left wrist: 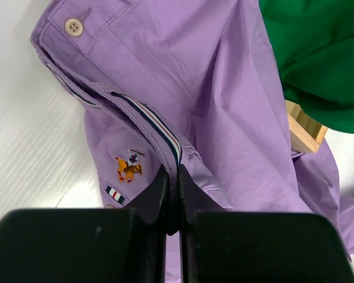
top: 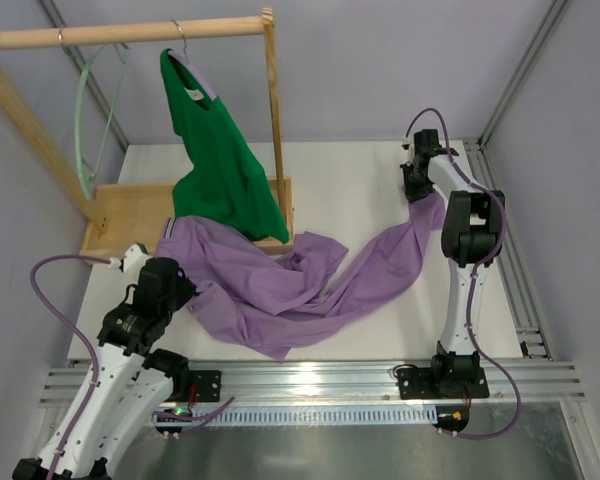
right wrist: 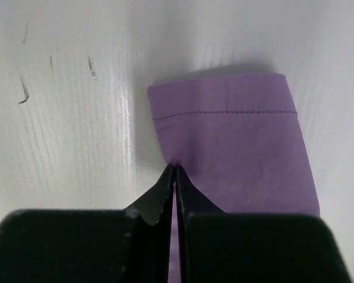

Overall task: Place the trousers on the hanger
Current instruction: Fold the trousers

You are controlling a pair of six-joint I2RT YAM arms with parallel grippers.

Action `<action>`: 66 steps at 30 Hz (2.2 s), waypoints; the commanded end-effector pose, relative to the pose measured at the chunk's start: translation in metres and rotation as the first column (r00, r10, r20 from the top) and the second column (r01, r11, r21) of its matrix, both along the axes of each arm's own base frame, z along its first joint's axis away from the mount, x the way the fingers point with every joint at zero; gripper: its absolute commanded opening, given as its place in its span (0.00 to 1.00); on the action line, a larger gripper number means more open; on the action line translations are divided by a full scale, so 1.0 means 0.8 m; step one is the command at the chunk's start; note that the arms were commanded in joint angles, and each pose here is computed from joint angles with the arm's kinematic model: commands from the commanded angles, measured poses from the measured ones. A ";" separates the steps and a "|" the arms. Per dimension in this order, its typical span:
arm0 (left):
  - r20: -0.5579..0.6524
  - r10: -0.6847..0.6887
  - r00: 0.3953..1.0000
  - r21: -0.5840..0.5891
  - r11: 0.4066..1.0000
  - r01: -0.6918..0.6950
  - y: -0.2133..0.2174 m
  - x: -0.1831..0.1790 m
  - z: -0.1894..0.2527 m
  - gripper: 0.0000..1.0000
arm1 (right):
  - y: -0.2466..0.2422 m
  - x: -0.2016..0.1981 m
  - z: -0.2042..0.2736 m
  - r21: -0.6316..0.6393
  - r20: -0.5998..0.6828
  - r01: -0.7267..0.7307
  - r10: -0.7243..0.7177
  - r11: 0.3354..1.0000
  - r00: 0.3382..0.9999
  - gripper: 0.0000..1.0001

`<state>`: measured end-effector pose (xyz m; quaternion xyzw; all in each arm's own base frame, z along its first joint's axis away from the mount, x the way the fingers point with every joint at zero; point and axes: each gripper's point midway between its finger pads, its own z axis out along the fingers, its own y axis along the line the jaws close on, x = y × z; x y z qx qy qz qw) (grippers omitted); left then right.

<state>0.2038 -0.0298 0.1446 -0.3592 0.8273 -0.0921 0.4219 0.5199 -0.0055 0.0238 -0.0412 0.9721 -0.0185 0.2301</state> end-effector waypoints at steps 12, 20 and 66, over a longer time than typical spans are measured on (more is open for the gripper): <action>0.052 0.022 0.998 0.003 1.000 -0.022 0.003 0.012 0.020 0.00 | -0.116 -0.049 0.114 -0.123 0.215 0.379 -0.349 0.917 0.912 0.04; 0.071 0.032 0.997 0.020 0.999 -0.033 0.006 0.021 0.029 0.01 | -0.164 -0.143 0.119 -0.130 0.194 0.609 -0.583 0.782 0.789 0.04; 0.164 0.520 0.839 0.397 0.744 -0.538 0.156 -0.054 0.074 0.02 | -0.226 -0.397 0.160 0.244 0.282 0.928 -0.936 0.282 0.210 0.04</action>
